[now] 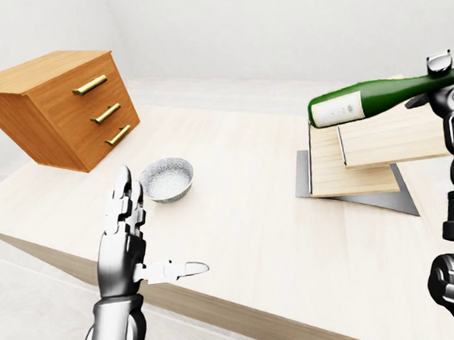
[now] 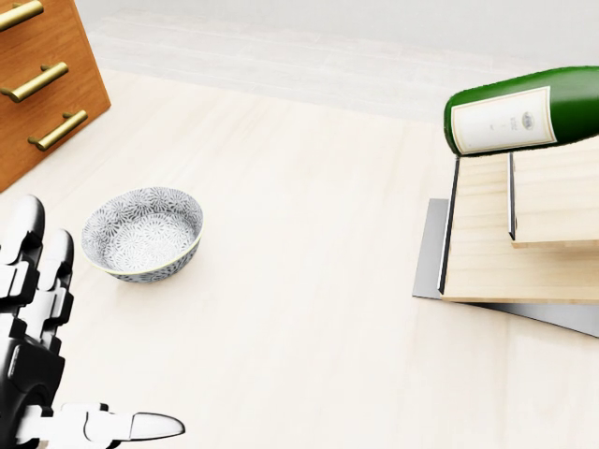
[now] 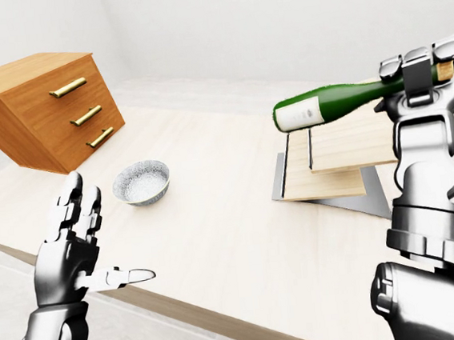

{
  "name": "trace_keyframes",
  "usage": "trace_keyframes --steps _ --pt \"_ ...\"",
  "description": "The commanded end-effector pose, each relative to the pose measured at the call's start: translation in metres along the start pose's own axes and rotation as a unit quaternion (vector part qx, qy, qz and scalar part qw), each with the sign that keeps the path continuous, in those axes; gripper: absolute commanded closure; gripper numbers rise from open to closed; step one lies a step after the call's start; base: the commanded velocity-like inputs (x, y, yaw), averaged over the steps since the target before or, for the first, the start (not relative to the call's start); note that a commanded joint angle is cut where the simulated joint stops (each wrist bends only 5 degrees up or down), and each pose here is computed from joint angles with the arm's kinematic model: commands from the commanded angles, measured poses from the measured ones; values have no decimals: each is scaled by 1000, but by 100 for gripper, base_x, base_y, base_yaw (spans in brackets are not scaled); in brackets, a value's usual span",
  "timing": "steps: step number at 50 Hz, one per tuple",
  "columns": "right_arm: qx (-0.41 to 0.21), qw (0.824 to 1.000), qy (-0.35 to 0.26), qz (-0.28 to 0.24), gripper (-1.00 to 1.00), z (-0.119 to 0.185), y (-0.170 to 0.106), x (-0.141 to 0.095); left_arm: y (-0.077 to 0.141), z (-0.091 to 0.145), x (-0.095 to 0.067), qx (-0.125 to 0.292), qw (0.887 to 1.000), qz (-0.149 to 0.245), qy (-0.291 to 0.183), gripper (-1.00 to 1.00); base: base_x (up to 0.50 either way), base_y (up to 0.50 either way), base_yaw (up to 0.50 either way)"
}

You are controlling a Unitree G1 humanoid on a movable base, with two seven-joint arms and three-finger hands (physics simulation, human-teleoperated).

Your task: Put the wine bottle on the wine rack.

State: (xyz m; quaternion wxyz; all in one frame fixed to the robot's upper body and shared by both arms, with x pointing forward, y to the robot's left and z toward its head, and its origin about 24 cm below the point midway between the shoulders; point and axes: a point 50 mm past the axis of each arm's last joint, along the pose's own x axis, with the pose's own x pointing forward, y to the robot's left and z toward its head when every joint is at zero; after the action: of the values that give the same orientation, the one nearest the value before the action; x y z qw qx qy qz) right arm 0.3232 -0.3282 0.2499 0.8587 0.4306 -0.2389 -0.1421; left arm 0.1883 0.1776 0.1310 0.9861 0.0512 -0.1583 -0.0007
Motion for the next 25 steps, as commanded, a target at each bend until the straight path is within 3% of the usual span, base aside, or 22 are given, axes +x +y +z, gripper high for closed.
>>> trace_keyframes --steps 1,25 --pt "16 1000 -25 -8 100 25 -5 -3 -1 -3 1 -2 1000 0 6 -100 0 0 0" --pt "19 999 -48 -17 100 55 -6 -7 -3 -9 1 -5 1000 -2 17 -100 0 0 0"
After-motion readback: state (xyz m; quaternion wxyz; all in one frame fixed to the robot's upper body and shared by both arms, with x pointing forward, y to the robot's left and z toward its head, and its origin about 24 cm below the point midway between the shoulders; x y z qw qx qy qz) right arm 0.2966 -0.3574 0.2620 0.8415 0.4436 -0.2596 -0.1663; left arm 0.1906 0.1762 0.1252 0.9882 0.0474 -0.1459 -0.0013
